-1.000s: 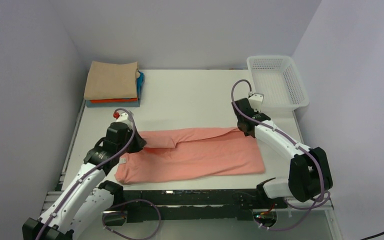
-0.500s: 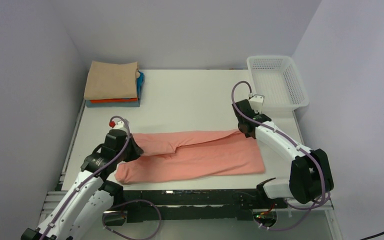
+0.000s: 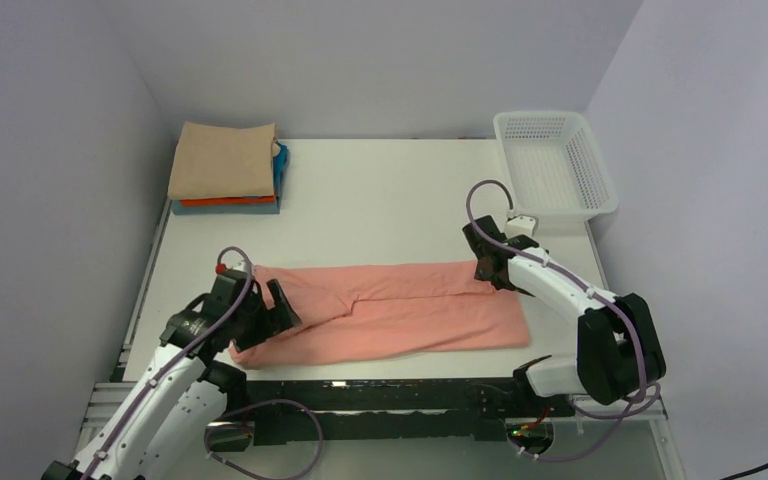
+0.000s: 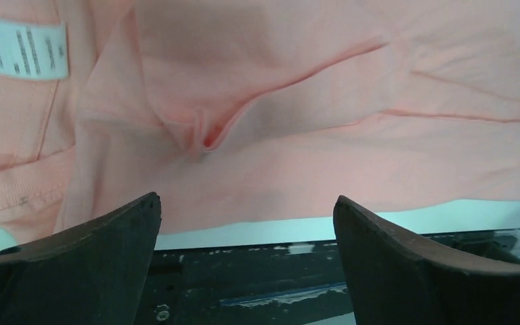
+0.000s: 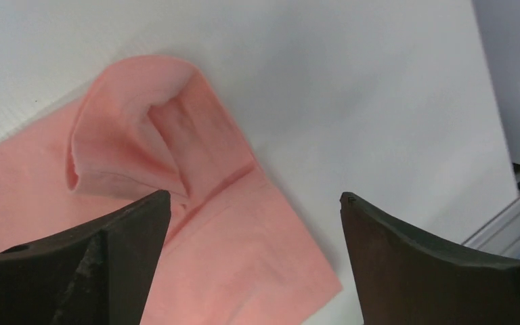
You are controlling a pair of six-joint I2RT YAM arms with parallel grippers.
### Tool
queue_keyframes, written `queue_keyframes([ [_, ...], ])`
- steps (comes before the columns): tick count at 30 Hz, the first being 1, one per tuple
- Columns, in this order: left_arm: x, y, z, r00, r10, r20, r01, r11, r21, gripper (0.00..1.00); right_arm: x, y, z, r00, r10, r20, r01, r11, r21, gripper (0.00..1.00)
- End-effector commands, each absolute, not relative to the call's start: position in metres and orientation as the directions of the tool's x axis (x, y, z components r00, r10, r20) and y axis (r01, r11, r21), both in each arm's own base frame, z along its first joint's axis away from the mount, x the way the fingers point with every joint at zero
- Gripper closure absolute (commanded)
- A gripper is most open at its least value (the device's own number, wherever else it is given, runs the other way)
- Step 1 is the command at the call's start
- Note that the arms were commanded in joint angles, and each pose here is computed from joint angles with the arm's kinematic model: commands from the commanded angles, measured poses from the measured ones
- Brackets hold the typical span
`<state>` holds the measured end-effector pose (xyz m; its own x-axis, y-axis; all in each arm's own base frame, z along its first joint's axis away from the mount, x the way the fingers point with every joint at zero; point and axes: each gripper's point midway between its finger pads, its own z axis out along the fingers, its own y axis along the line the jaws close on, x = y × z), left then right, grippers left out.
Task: Fold and stack the t-shirts
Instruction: Fold the other side of the tshirt into a rectangle
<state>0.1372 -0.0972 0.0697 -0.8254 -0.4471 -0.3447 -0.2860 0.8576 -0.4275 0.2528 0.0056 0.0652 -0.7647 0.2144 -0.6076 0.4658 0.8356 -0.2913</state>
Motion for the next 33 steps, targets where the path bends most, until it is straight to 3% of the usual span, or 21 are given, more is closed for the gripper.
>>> queue_keyframes([
  [1, 0.167, -0.1, 0.14, -0.746, -0.42, -0.517, -0.154, 0.864, -0.48, 0.01, 0.254, -0.008, 0.111, -0.647, 0.284, -0.708, 0.595, 0.769, -0.236, 0.0],
  [6, 0.207, -0.13, 0.151, -0.726, -0.353, -0.59, 0.016, 0.849, -0.528, 0.01, 0.275, 0.028, 0.122, -0.631, 0.258, -0.732, 0.424, 0.905, -0.046, 0.0],
  [10, 0.233, -0.152, 0.122, -0.794, -0.258, -0.55, 0.065, 0.864, -0.499, 0.01, 0.288, 0.084, 0.124, -0.634, 0.252, -0.731, 0.167, 0.968, 0.188, 0.0],
  [13, 0.245, -0.178, 0.116, -0.817, -0.209, -0.538, 0.145, 0.828, -0.541, 0.01, 0.291, 0.103, 0.127, -0.632, 0.256, -0.732, 0.085, 0.961, 0.263, 0.0],
  [23, 0.213, -0.203, 0.055, -0.925, -0.006, -0.38, 0.181, 0.872, -0.456, 0.01, 0.287, 0.09, 0.115, -0.65, 0.239, -0.721, 0.137, 0.971, 0.198, 0.0],
  [33, 0.167, -0.227, 0.068, -0.937, 0.092, -0.338, 0.266, 0.814, -0.517, 0.0, 0.285, 0.082, 0.115, -0.638, 0.231, -0.735, 0.149, 0.973, 0.176, 0.0],
])
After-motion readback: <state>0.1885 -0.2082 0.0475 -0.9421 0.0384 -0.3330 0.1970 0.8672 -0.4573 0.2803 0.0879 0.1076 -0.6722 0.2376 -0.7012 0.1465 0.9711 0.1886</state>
